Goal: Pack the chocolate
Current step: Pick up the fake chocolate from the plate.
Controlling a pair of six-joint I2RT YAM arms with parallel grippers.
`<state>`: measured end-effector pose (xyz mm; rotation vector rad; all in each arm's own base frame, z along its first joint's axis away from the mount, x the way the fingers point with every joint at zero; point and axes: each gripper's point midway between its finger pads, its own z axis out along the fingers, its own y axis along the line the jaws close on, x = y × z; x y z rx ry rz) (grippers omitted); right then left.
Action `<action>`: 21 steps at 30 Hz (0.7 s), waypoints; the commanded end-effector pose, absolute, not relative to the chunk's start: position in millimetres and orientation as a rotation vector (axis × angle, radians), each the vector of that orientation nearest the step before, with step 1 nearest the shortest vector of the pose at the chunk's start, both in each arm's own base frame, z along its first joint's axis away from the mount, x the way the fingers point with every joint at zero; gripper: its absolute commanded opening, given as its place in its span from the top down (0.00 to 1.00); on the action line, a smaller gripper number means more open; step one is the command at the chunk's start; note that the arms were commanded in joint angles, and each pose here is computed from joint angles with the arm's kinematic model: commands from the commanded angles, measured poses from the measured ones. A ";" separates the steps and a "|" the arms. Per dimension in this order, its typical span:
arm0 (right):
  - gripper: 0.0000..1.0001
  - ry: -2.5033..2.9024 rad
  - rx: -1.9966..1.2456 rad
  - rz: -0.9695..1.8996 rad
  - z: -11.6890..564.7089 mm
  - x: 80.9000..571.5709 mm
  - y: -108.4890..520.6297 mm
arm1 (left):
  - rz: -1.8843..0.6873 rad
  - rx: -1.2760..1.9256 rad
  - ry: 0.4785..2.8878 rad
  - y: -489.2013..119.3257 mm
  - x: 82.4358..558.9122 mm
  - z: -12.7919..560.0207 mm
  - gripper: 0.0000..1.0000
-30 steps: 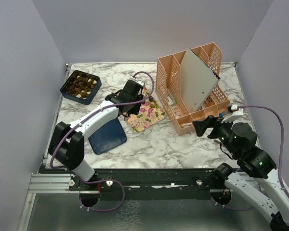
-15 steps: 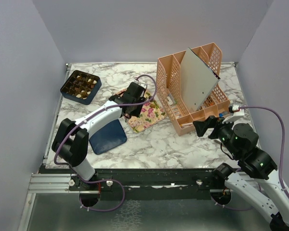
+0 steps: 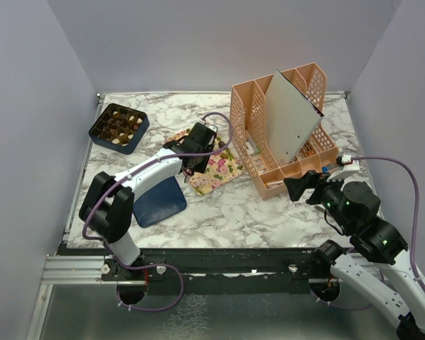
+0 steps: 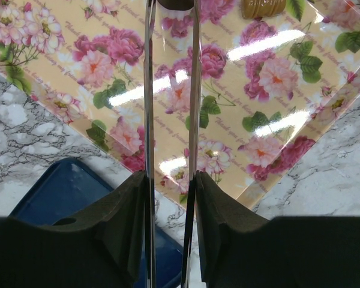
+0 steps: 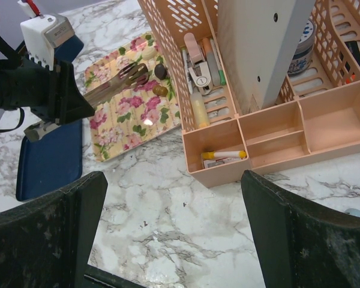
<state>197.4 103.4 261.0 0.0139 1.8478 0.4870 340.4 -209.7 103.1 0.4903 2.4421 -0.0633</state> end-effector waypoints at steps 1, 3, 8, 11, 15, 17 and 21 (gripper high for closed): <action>0.01 1.833 0.001 0.496 263.5 197.5 105.1 | -0.021 0.497 2.427 -208.3 345.0 103.9 0.61; 0.01 1.834 0.001 0.495 263.5 197.7 105.2 | -0.016 0.493 2.426 -207.8 345.1 105.0 0.62; 0.01 1.838 -0.003 0.494 262.2 198.1 105.9 | -0.004 0.478 2.426 -205.8 345.0 108.1 0.63; 0.01 1.838 -0.003 0.494 262.5 198.2 106.0 | -0.003 0.463 2.425 -204.6 344.4 111.2 0.64; 0.01 1.834 -0.001 0.495 263.3 197.9 105.4 | 0.006 0.442 2.425 -201.9 343.2 116.7 0.64; 0.01 1.832 -0.001 0.496 263.7 197.7 105.3 | 0.014 0.432 2.428 -199.7 342.2 119.7 0.64; 0.01 1.832 -0.002 0.497 263.6 197.6 105.5 | 0.060 0.403 2.426 -190.9 340.9 126.6 0.64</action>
